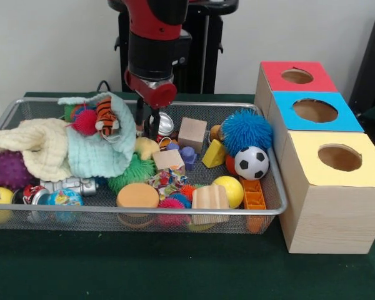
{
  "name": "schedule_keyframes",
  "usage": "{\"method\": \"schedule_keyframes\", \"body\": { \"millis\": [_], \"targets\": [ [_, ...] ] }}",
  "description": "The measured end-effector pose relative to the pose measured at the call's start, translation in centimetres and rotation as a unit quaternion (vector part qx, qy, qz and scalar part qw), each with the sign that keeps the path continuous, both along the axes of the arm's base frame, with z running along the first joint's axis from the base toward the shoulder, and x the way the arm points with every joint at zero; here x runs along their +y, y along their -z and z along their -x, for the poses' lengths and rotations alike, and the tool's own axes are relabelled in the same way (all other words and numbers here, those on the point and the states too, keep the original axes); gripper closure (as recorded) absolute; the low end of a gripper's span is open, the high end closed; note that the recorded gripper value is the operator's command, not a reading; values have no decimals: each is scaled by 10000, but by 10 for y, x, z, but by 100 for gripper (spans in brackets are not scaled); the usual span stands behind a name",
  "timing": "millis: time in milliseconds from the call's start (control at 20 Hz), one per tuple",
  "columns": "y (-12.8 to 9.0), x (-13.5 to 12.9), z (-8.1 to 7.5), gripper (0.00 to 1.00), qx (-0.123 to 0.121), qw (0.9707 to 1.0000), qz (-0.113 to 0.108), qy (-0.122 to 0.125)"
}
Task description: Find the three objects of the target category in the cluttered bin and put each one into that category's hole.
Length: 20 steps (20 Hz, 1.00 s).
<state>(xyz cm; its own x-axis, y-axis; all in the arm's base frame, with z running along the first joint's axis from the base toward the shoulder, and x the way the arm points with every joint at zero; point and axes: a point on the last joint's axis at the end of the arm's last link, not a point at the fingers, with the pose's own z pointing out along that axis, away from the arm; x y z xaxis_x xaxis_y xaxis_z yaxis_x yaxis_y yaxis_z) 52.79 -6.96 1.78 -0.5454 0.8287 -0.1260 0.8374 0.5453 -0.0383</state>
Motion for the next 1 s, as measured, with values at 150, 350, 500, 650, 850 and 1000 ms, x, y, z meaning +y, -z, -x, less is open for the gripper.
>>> {"method": "schedule_keyframes", "body": {
  "millis": [150,350,500,650,850,1000],
  "targets": [
    [-9,-10,-2,0,-42,9999,104,-22],
    [-25,-22,-9,0,-132,9996,227,-39],
    [-37,-28,-13,0,-197,9994,292,-22],
    [-43,-26,-16,0,-231,9992,315,-47],
    [-51,-15,-21,0,-262,9991,306,-144],
    [-58,3,-24,0,-232,9991,250,-243]
  ]
}}
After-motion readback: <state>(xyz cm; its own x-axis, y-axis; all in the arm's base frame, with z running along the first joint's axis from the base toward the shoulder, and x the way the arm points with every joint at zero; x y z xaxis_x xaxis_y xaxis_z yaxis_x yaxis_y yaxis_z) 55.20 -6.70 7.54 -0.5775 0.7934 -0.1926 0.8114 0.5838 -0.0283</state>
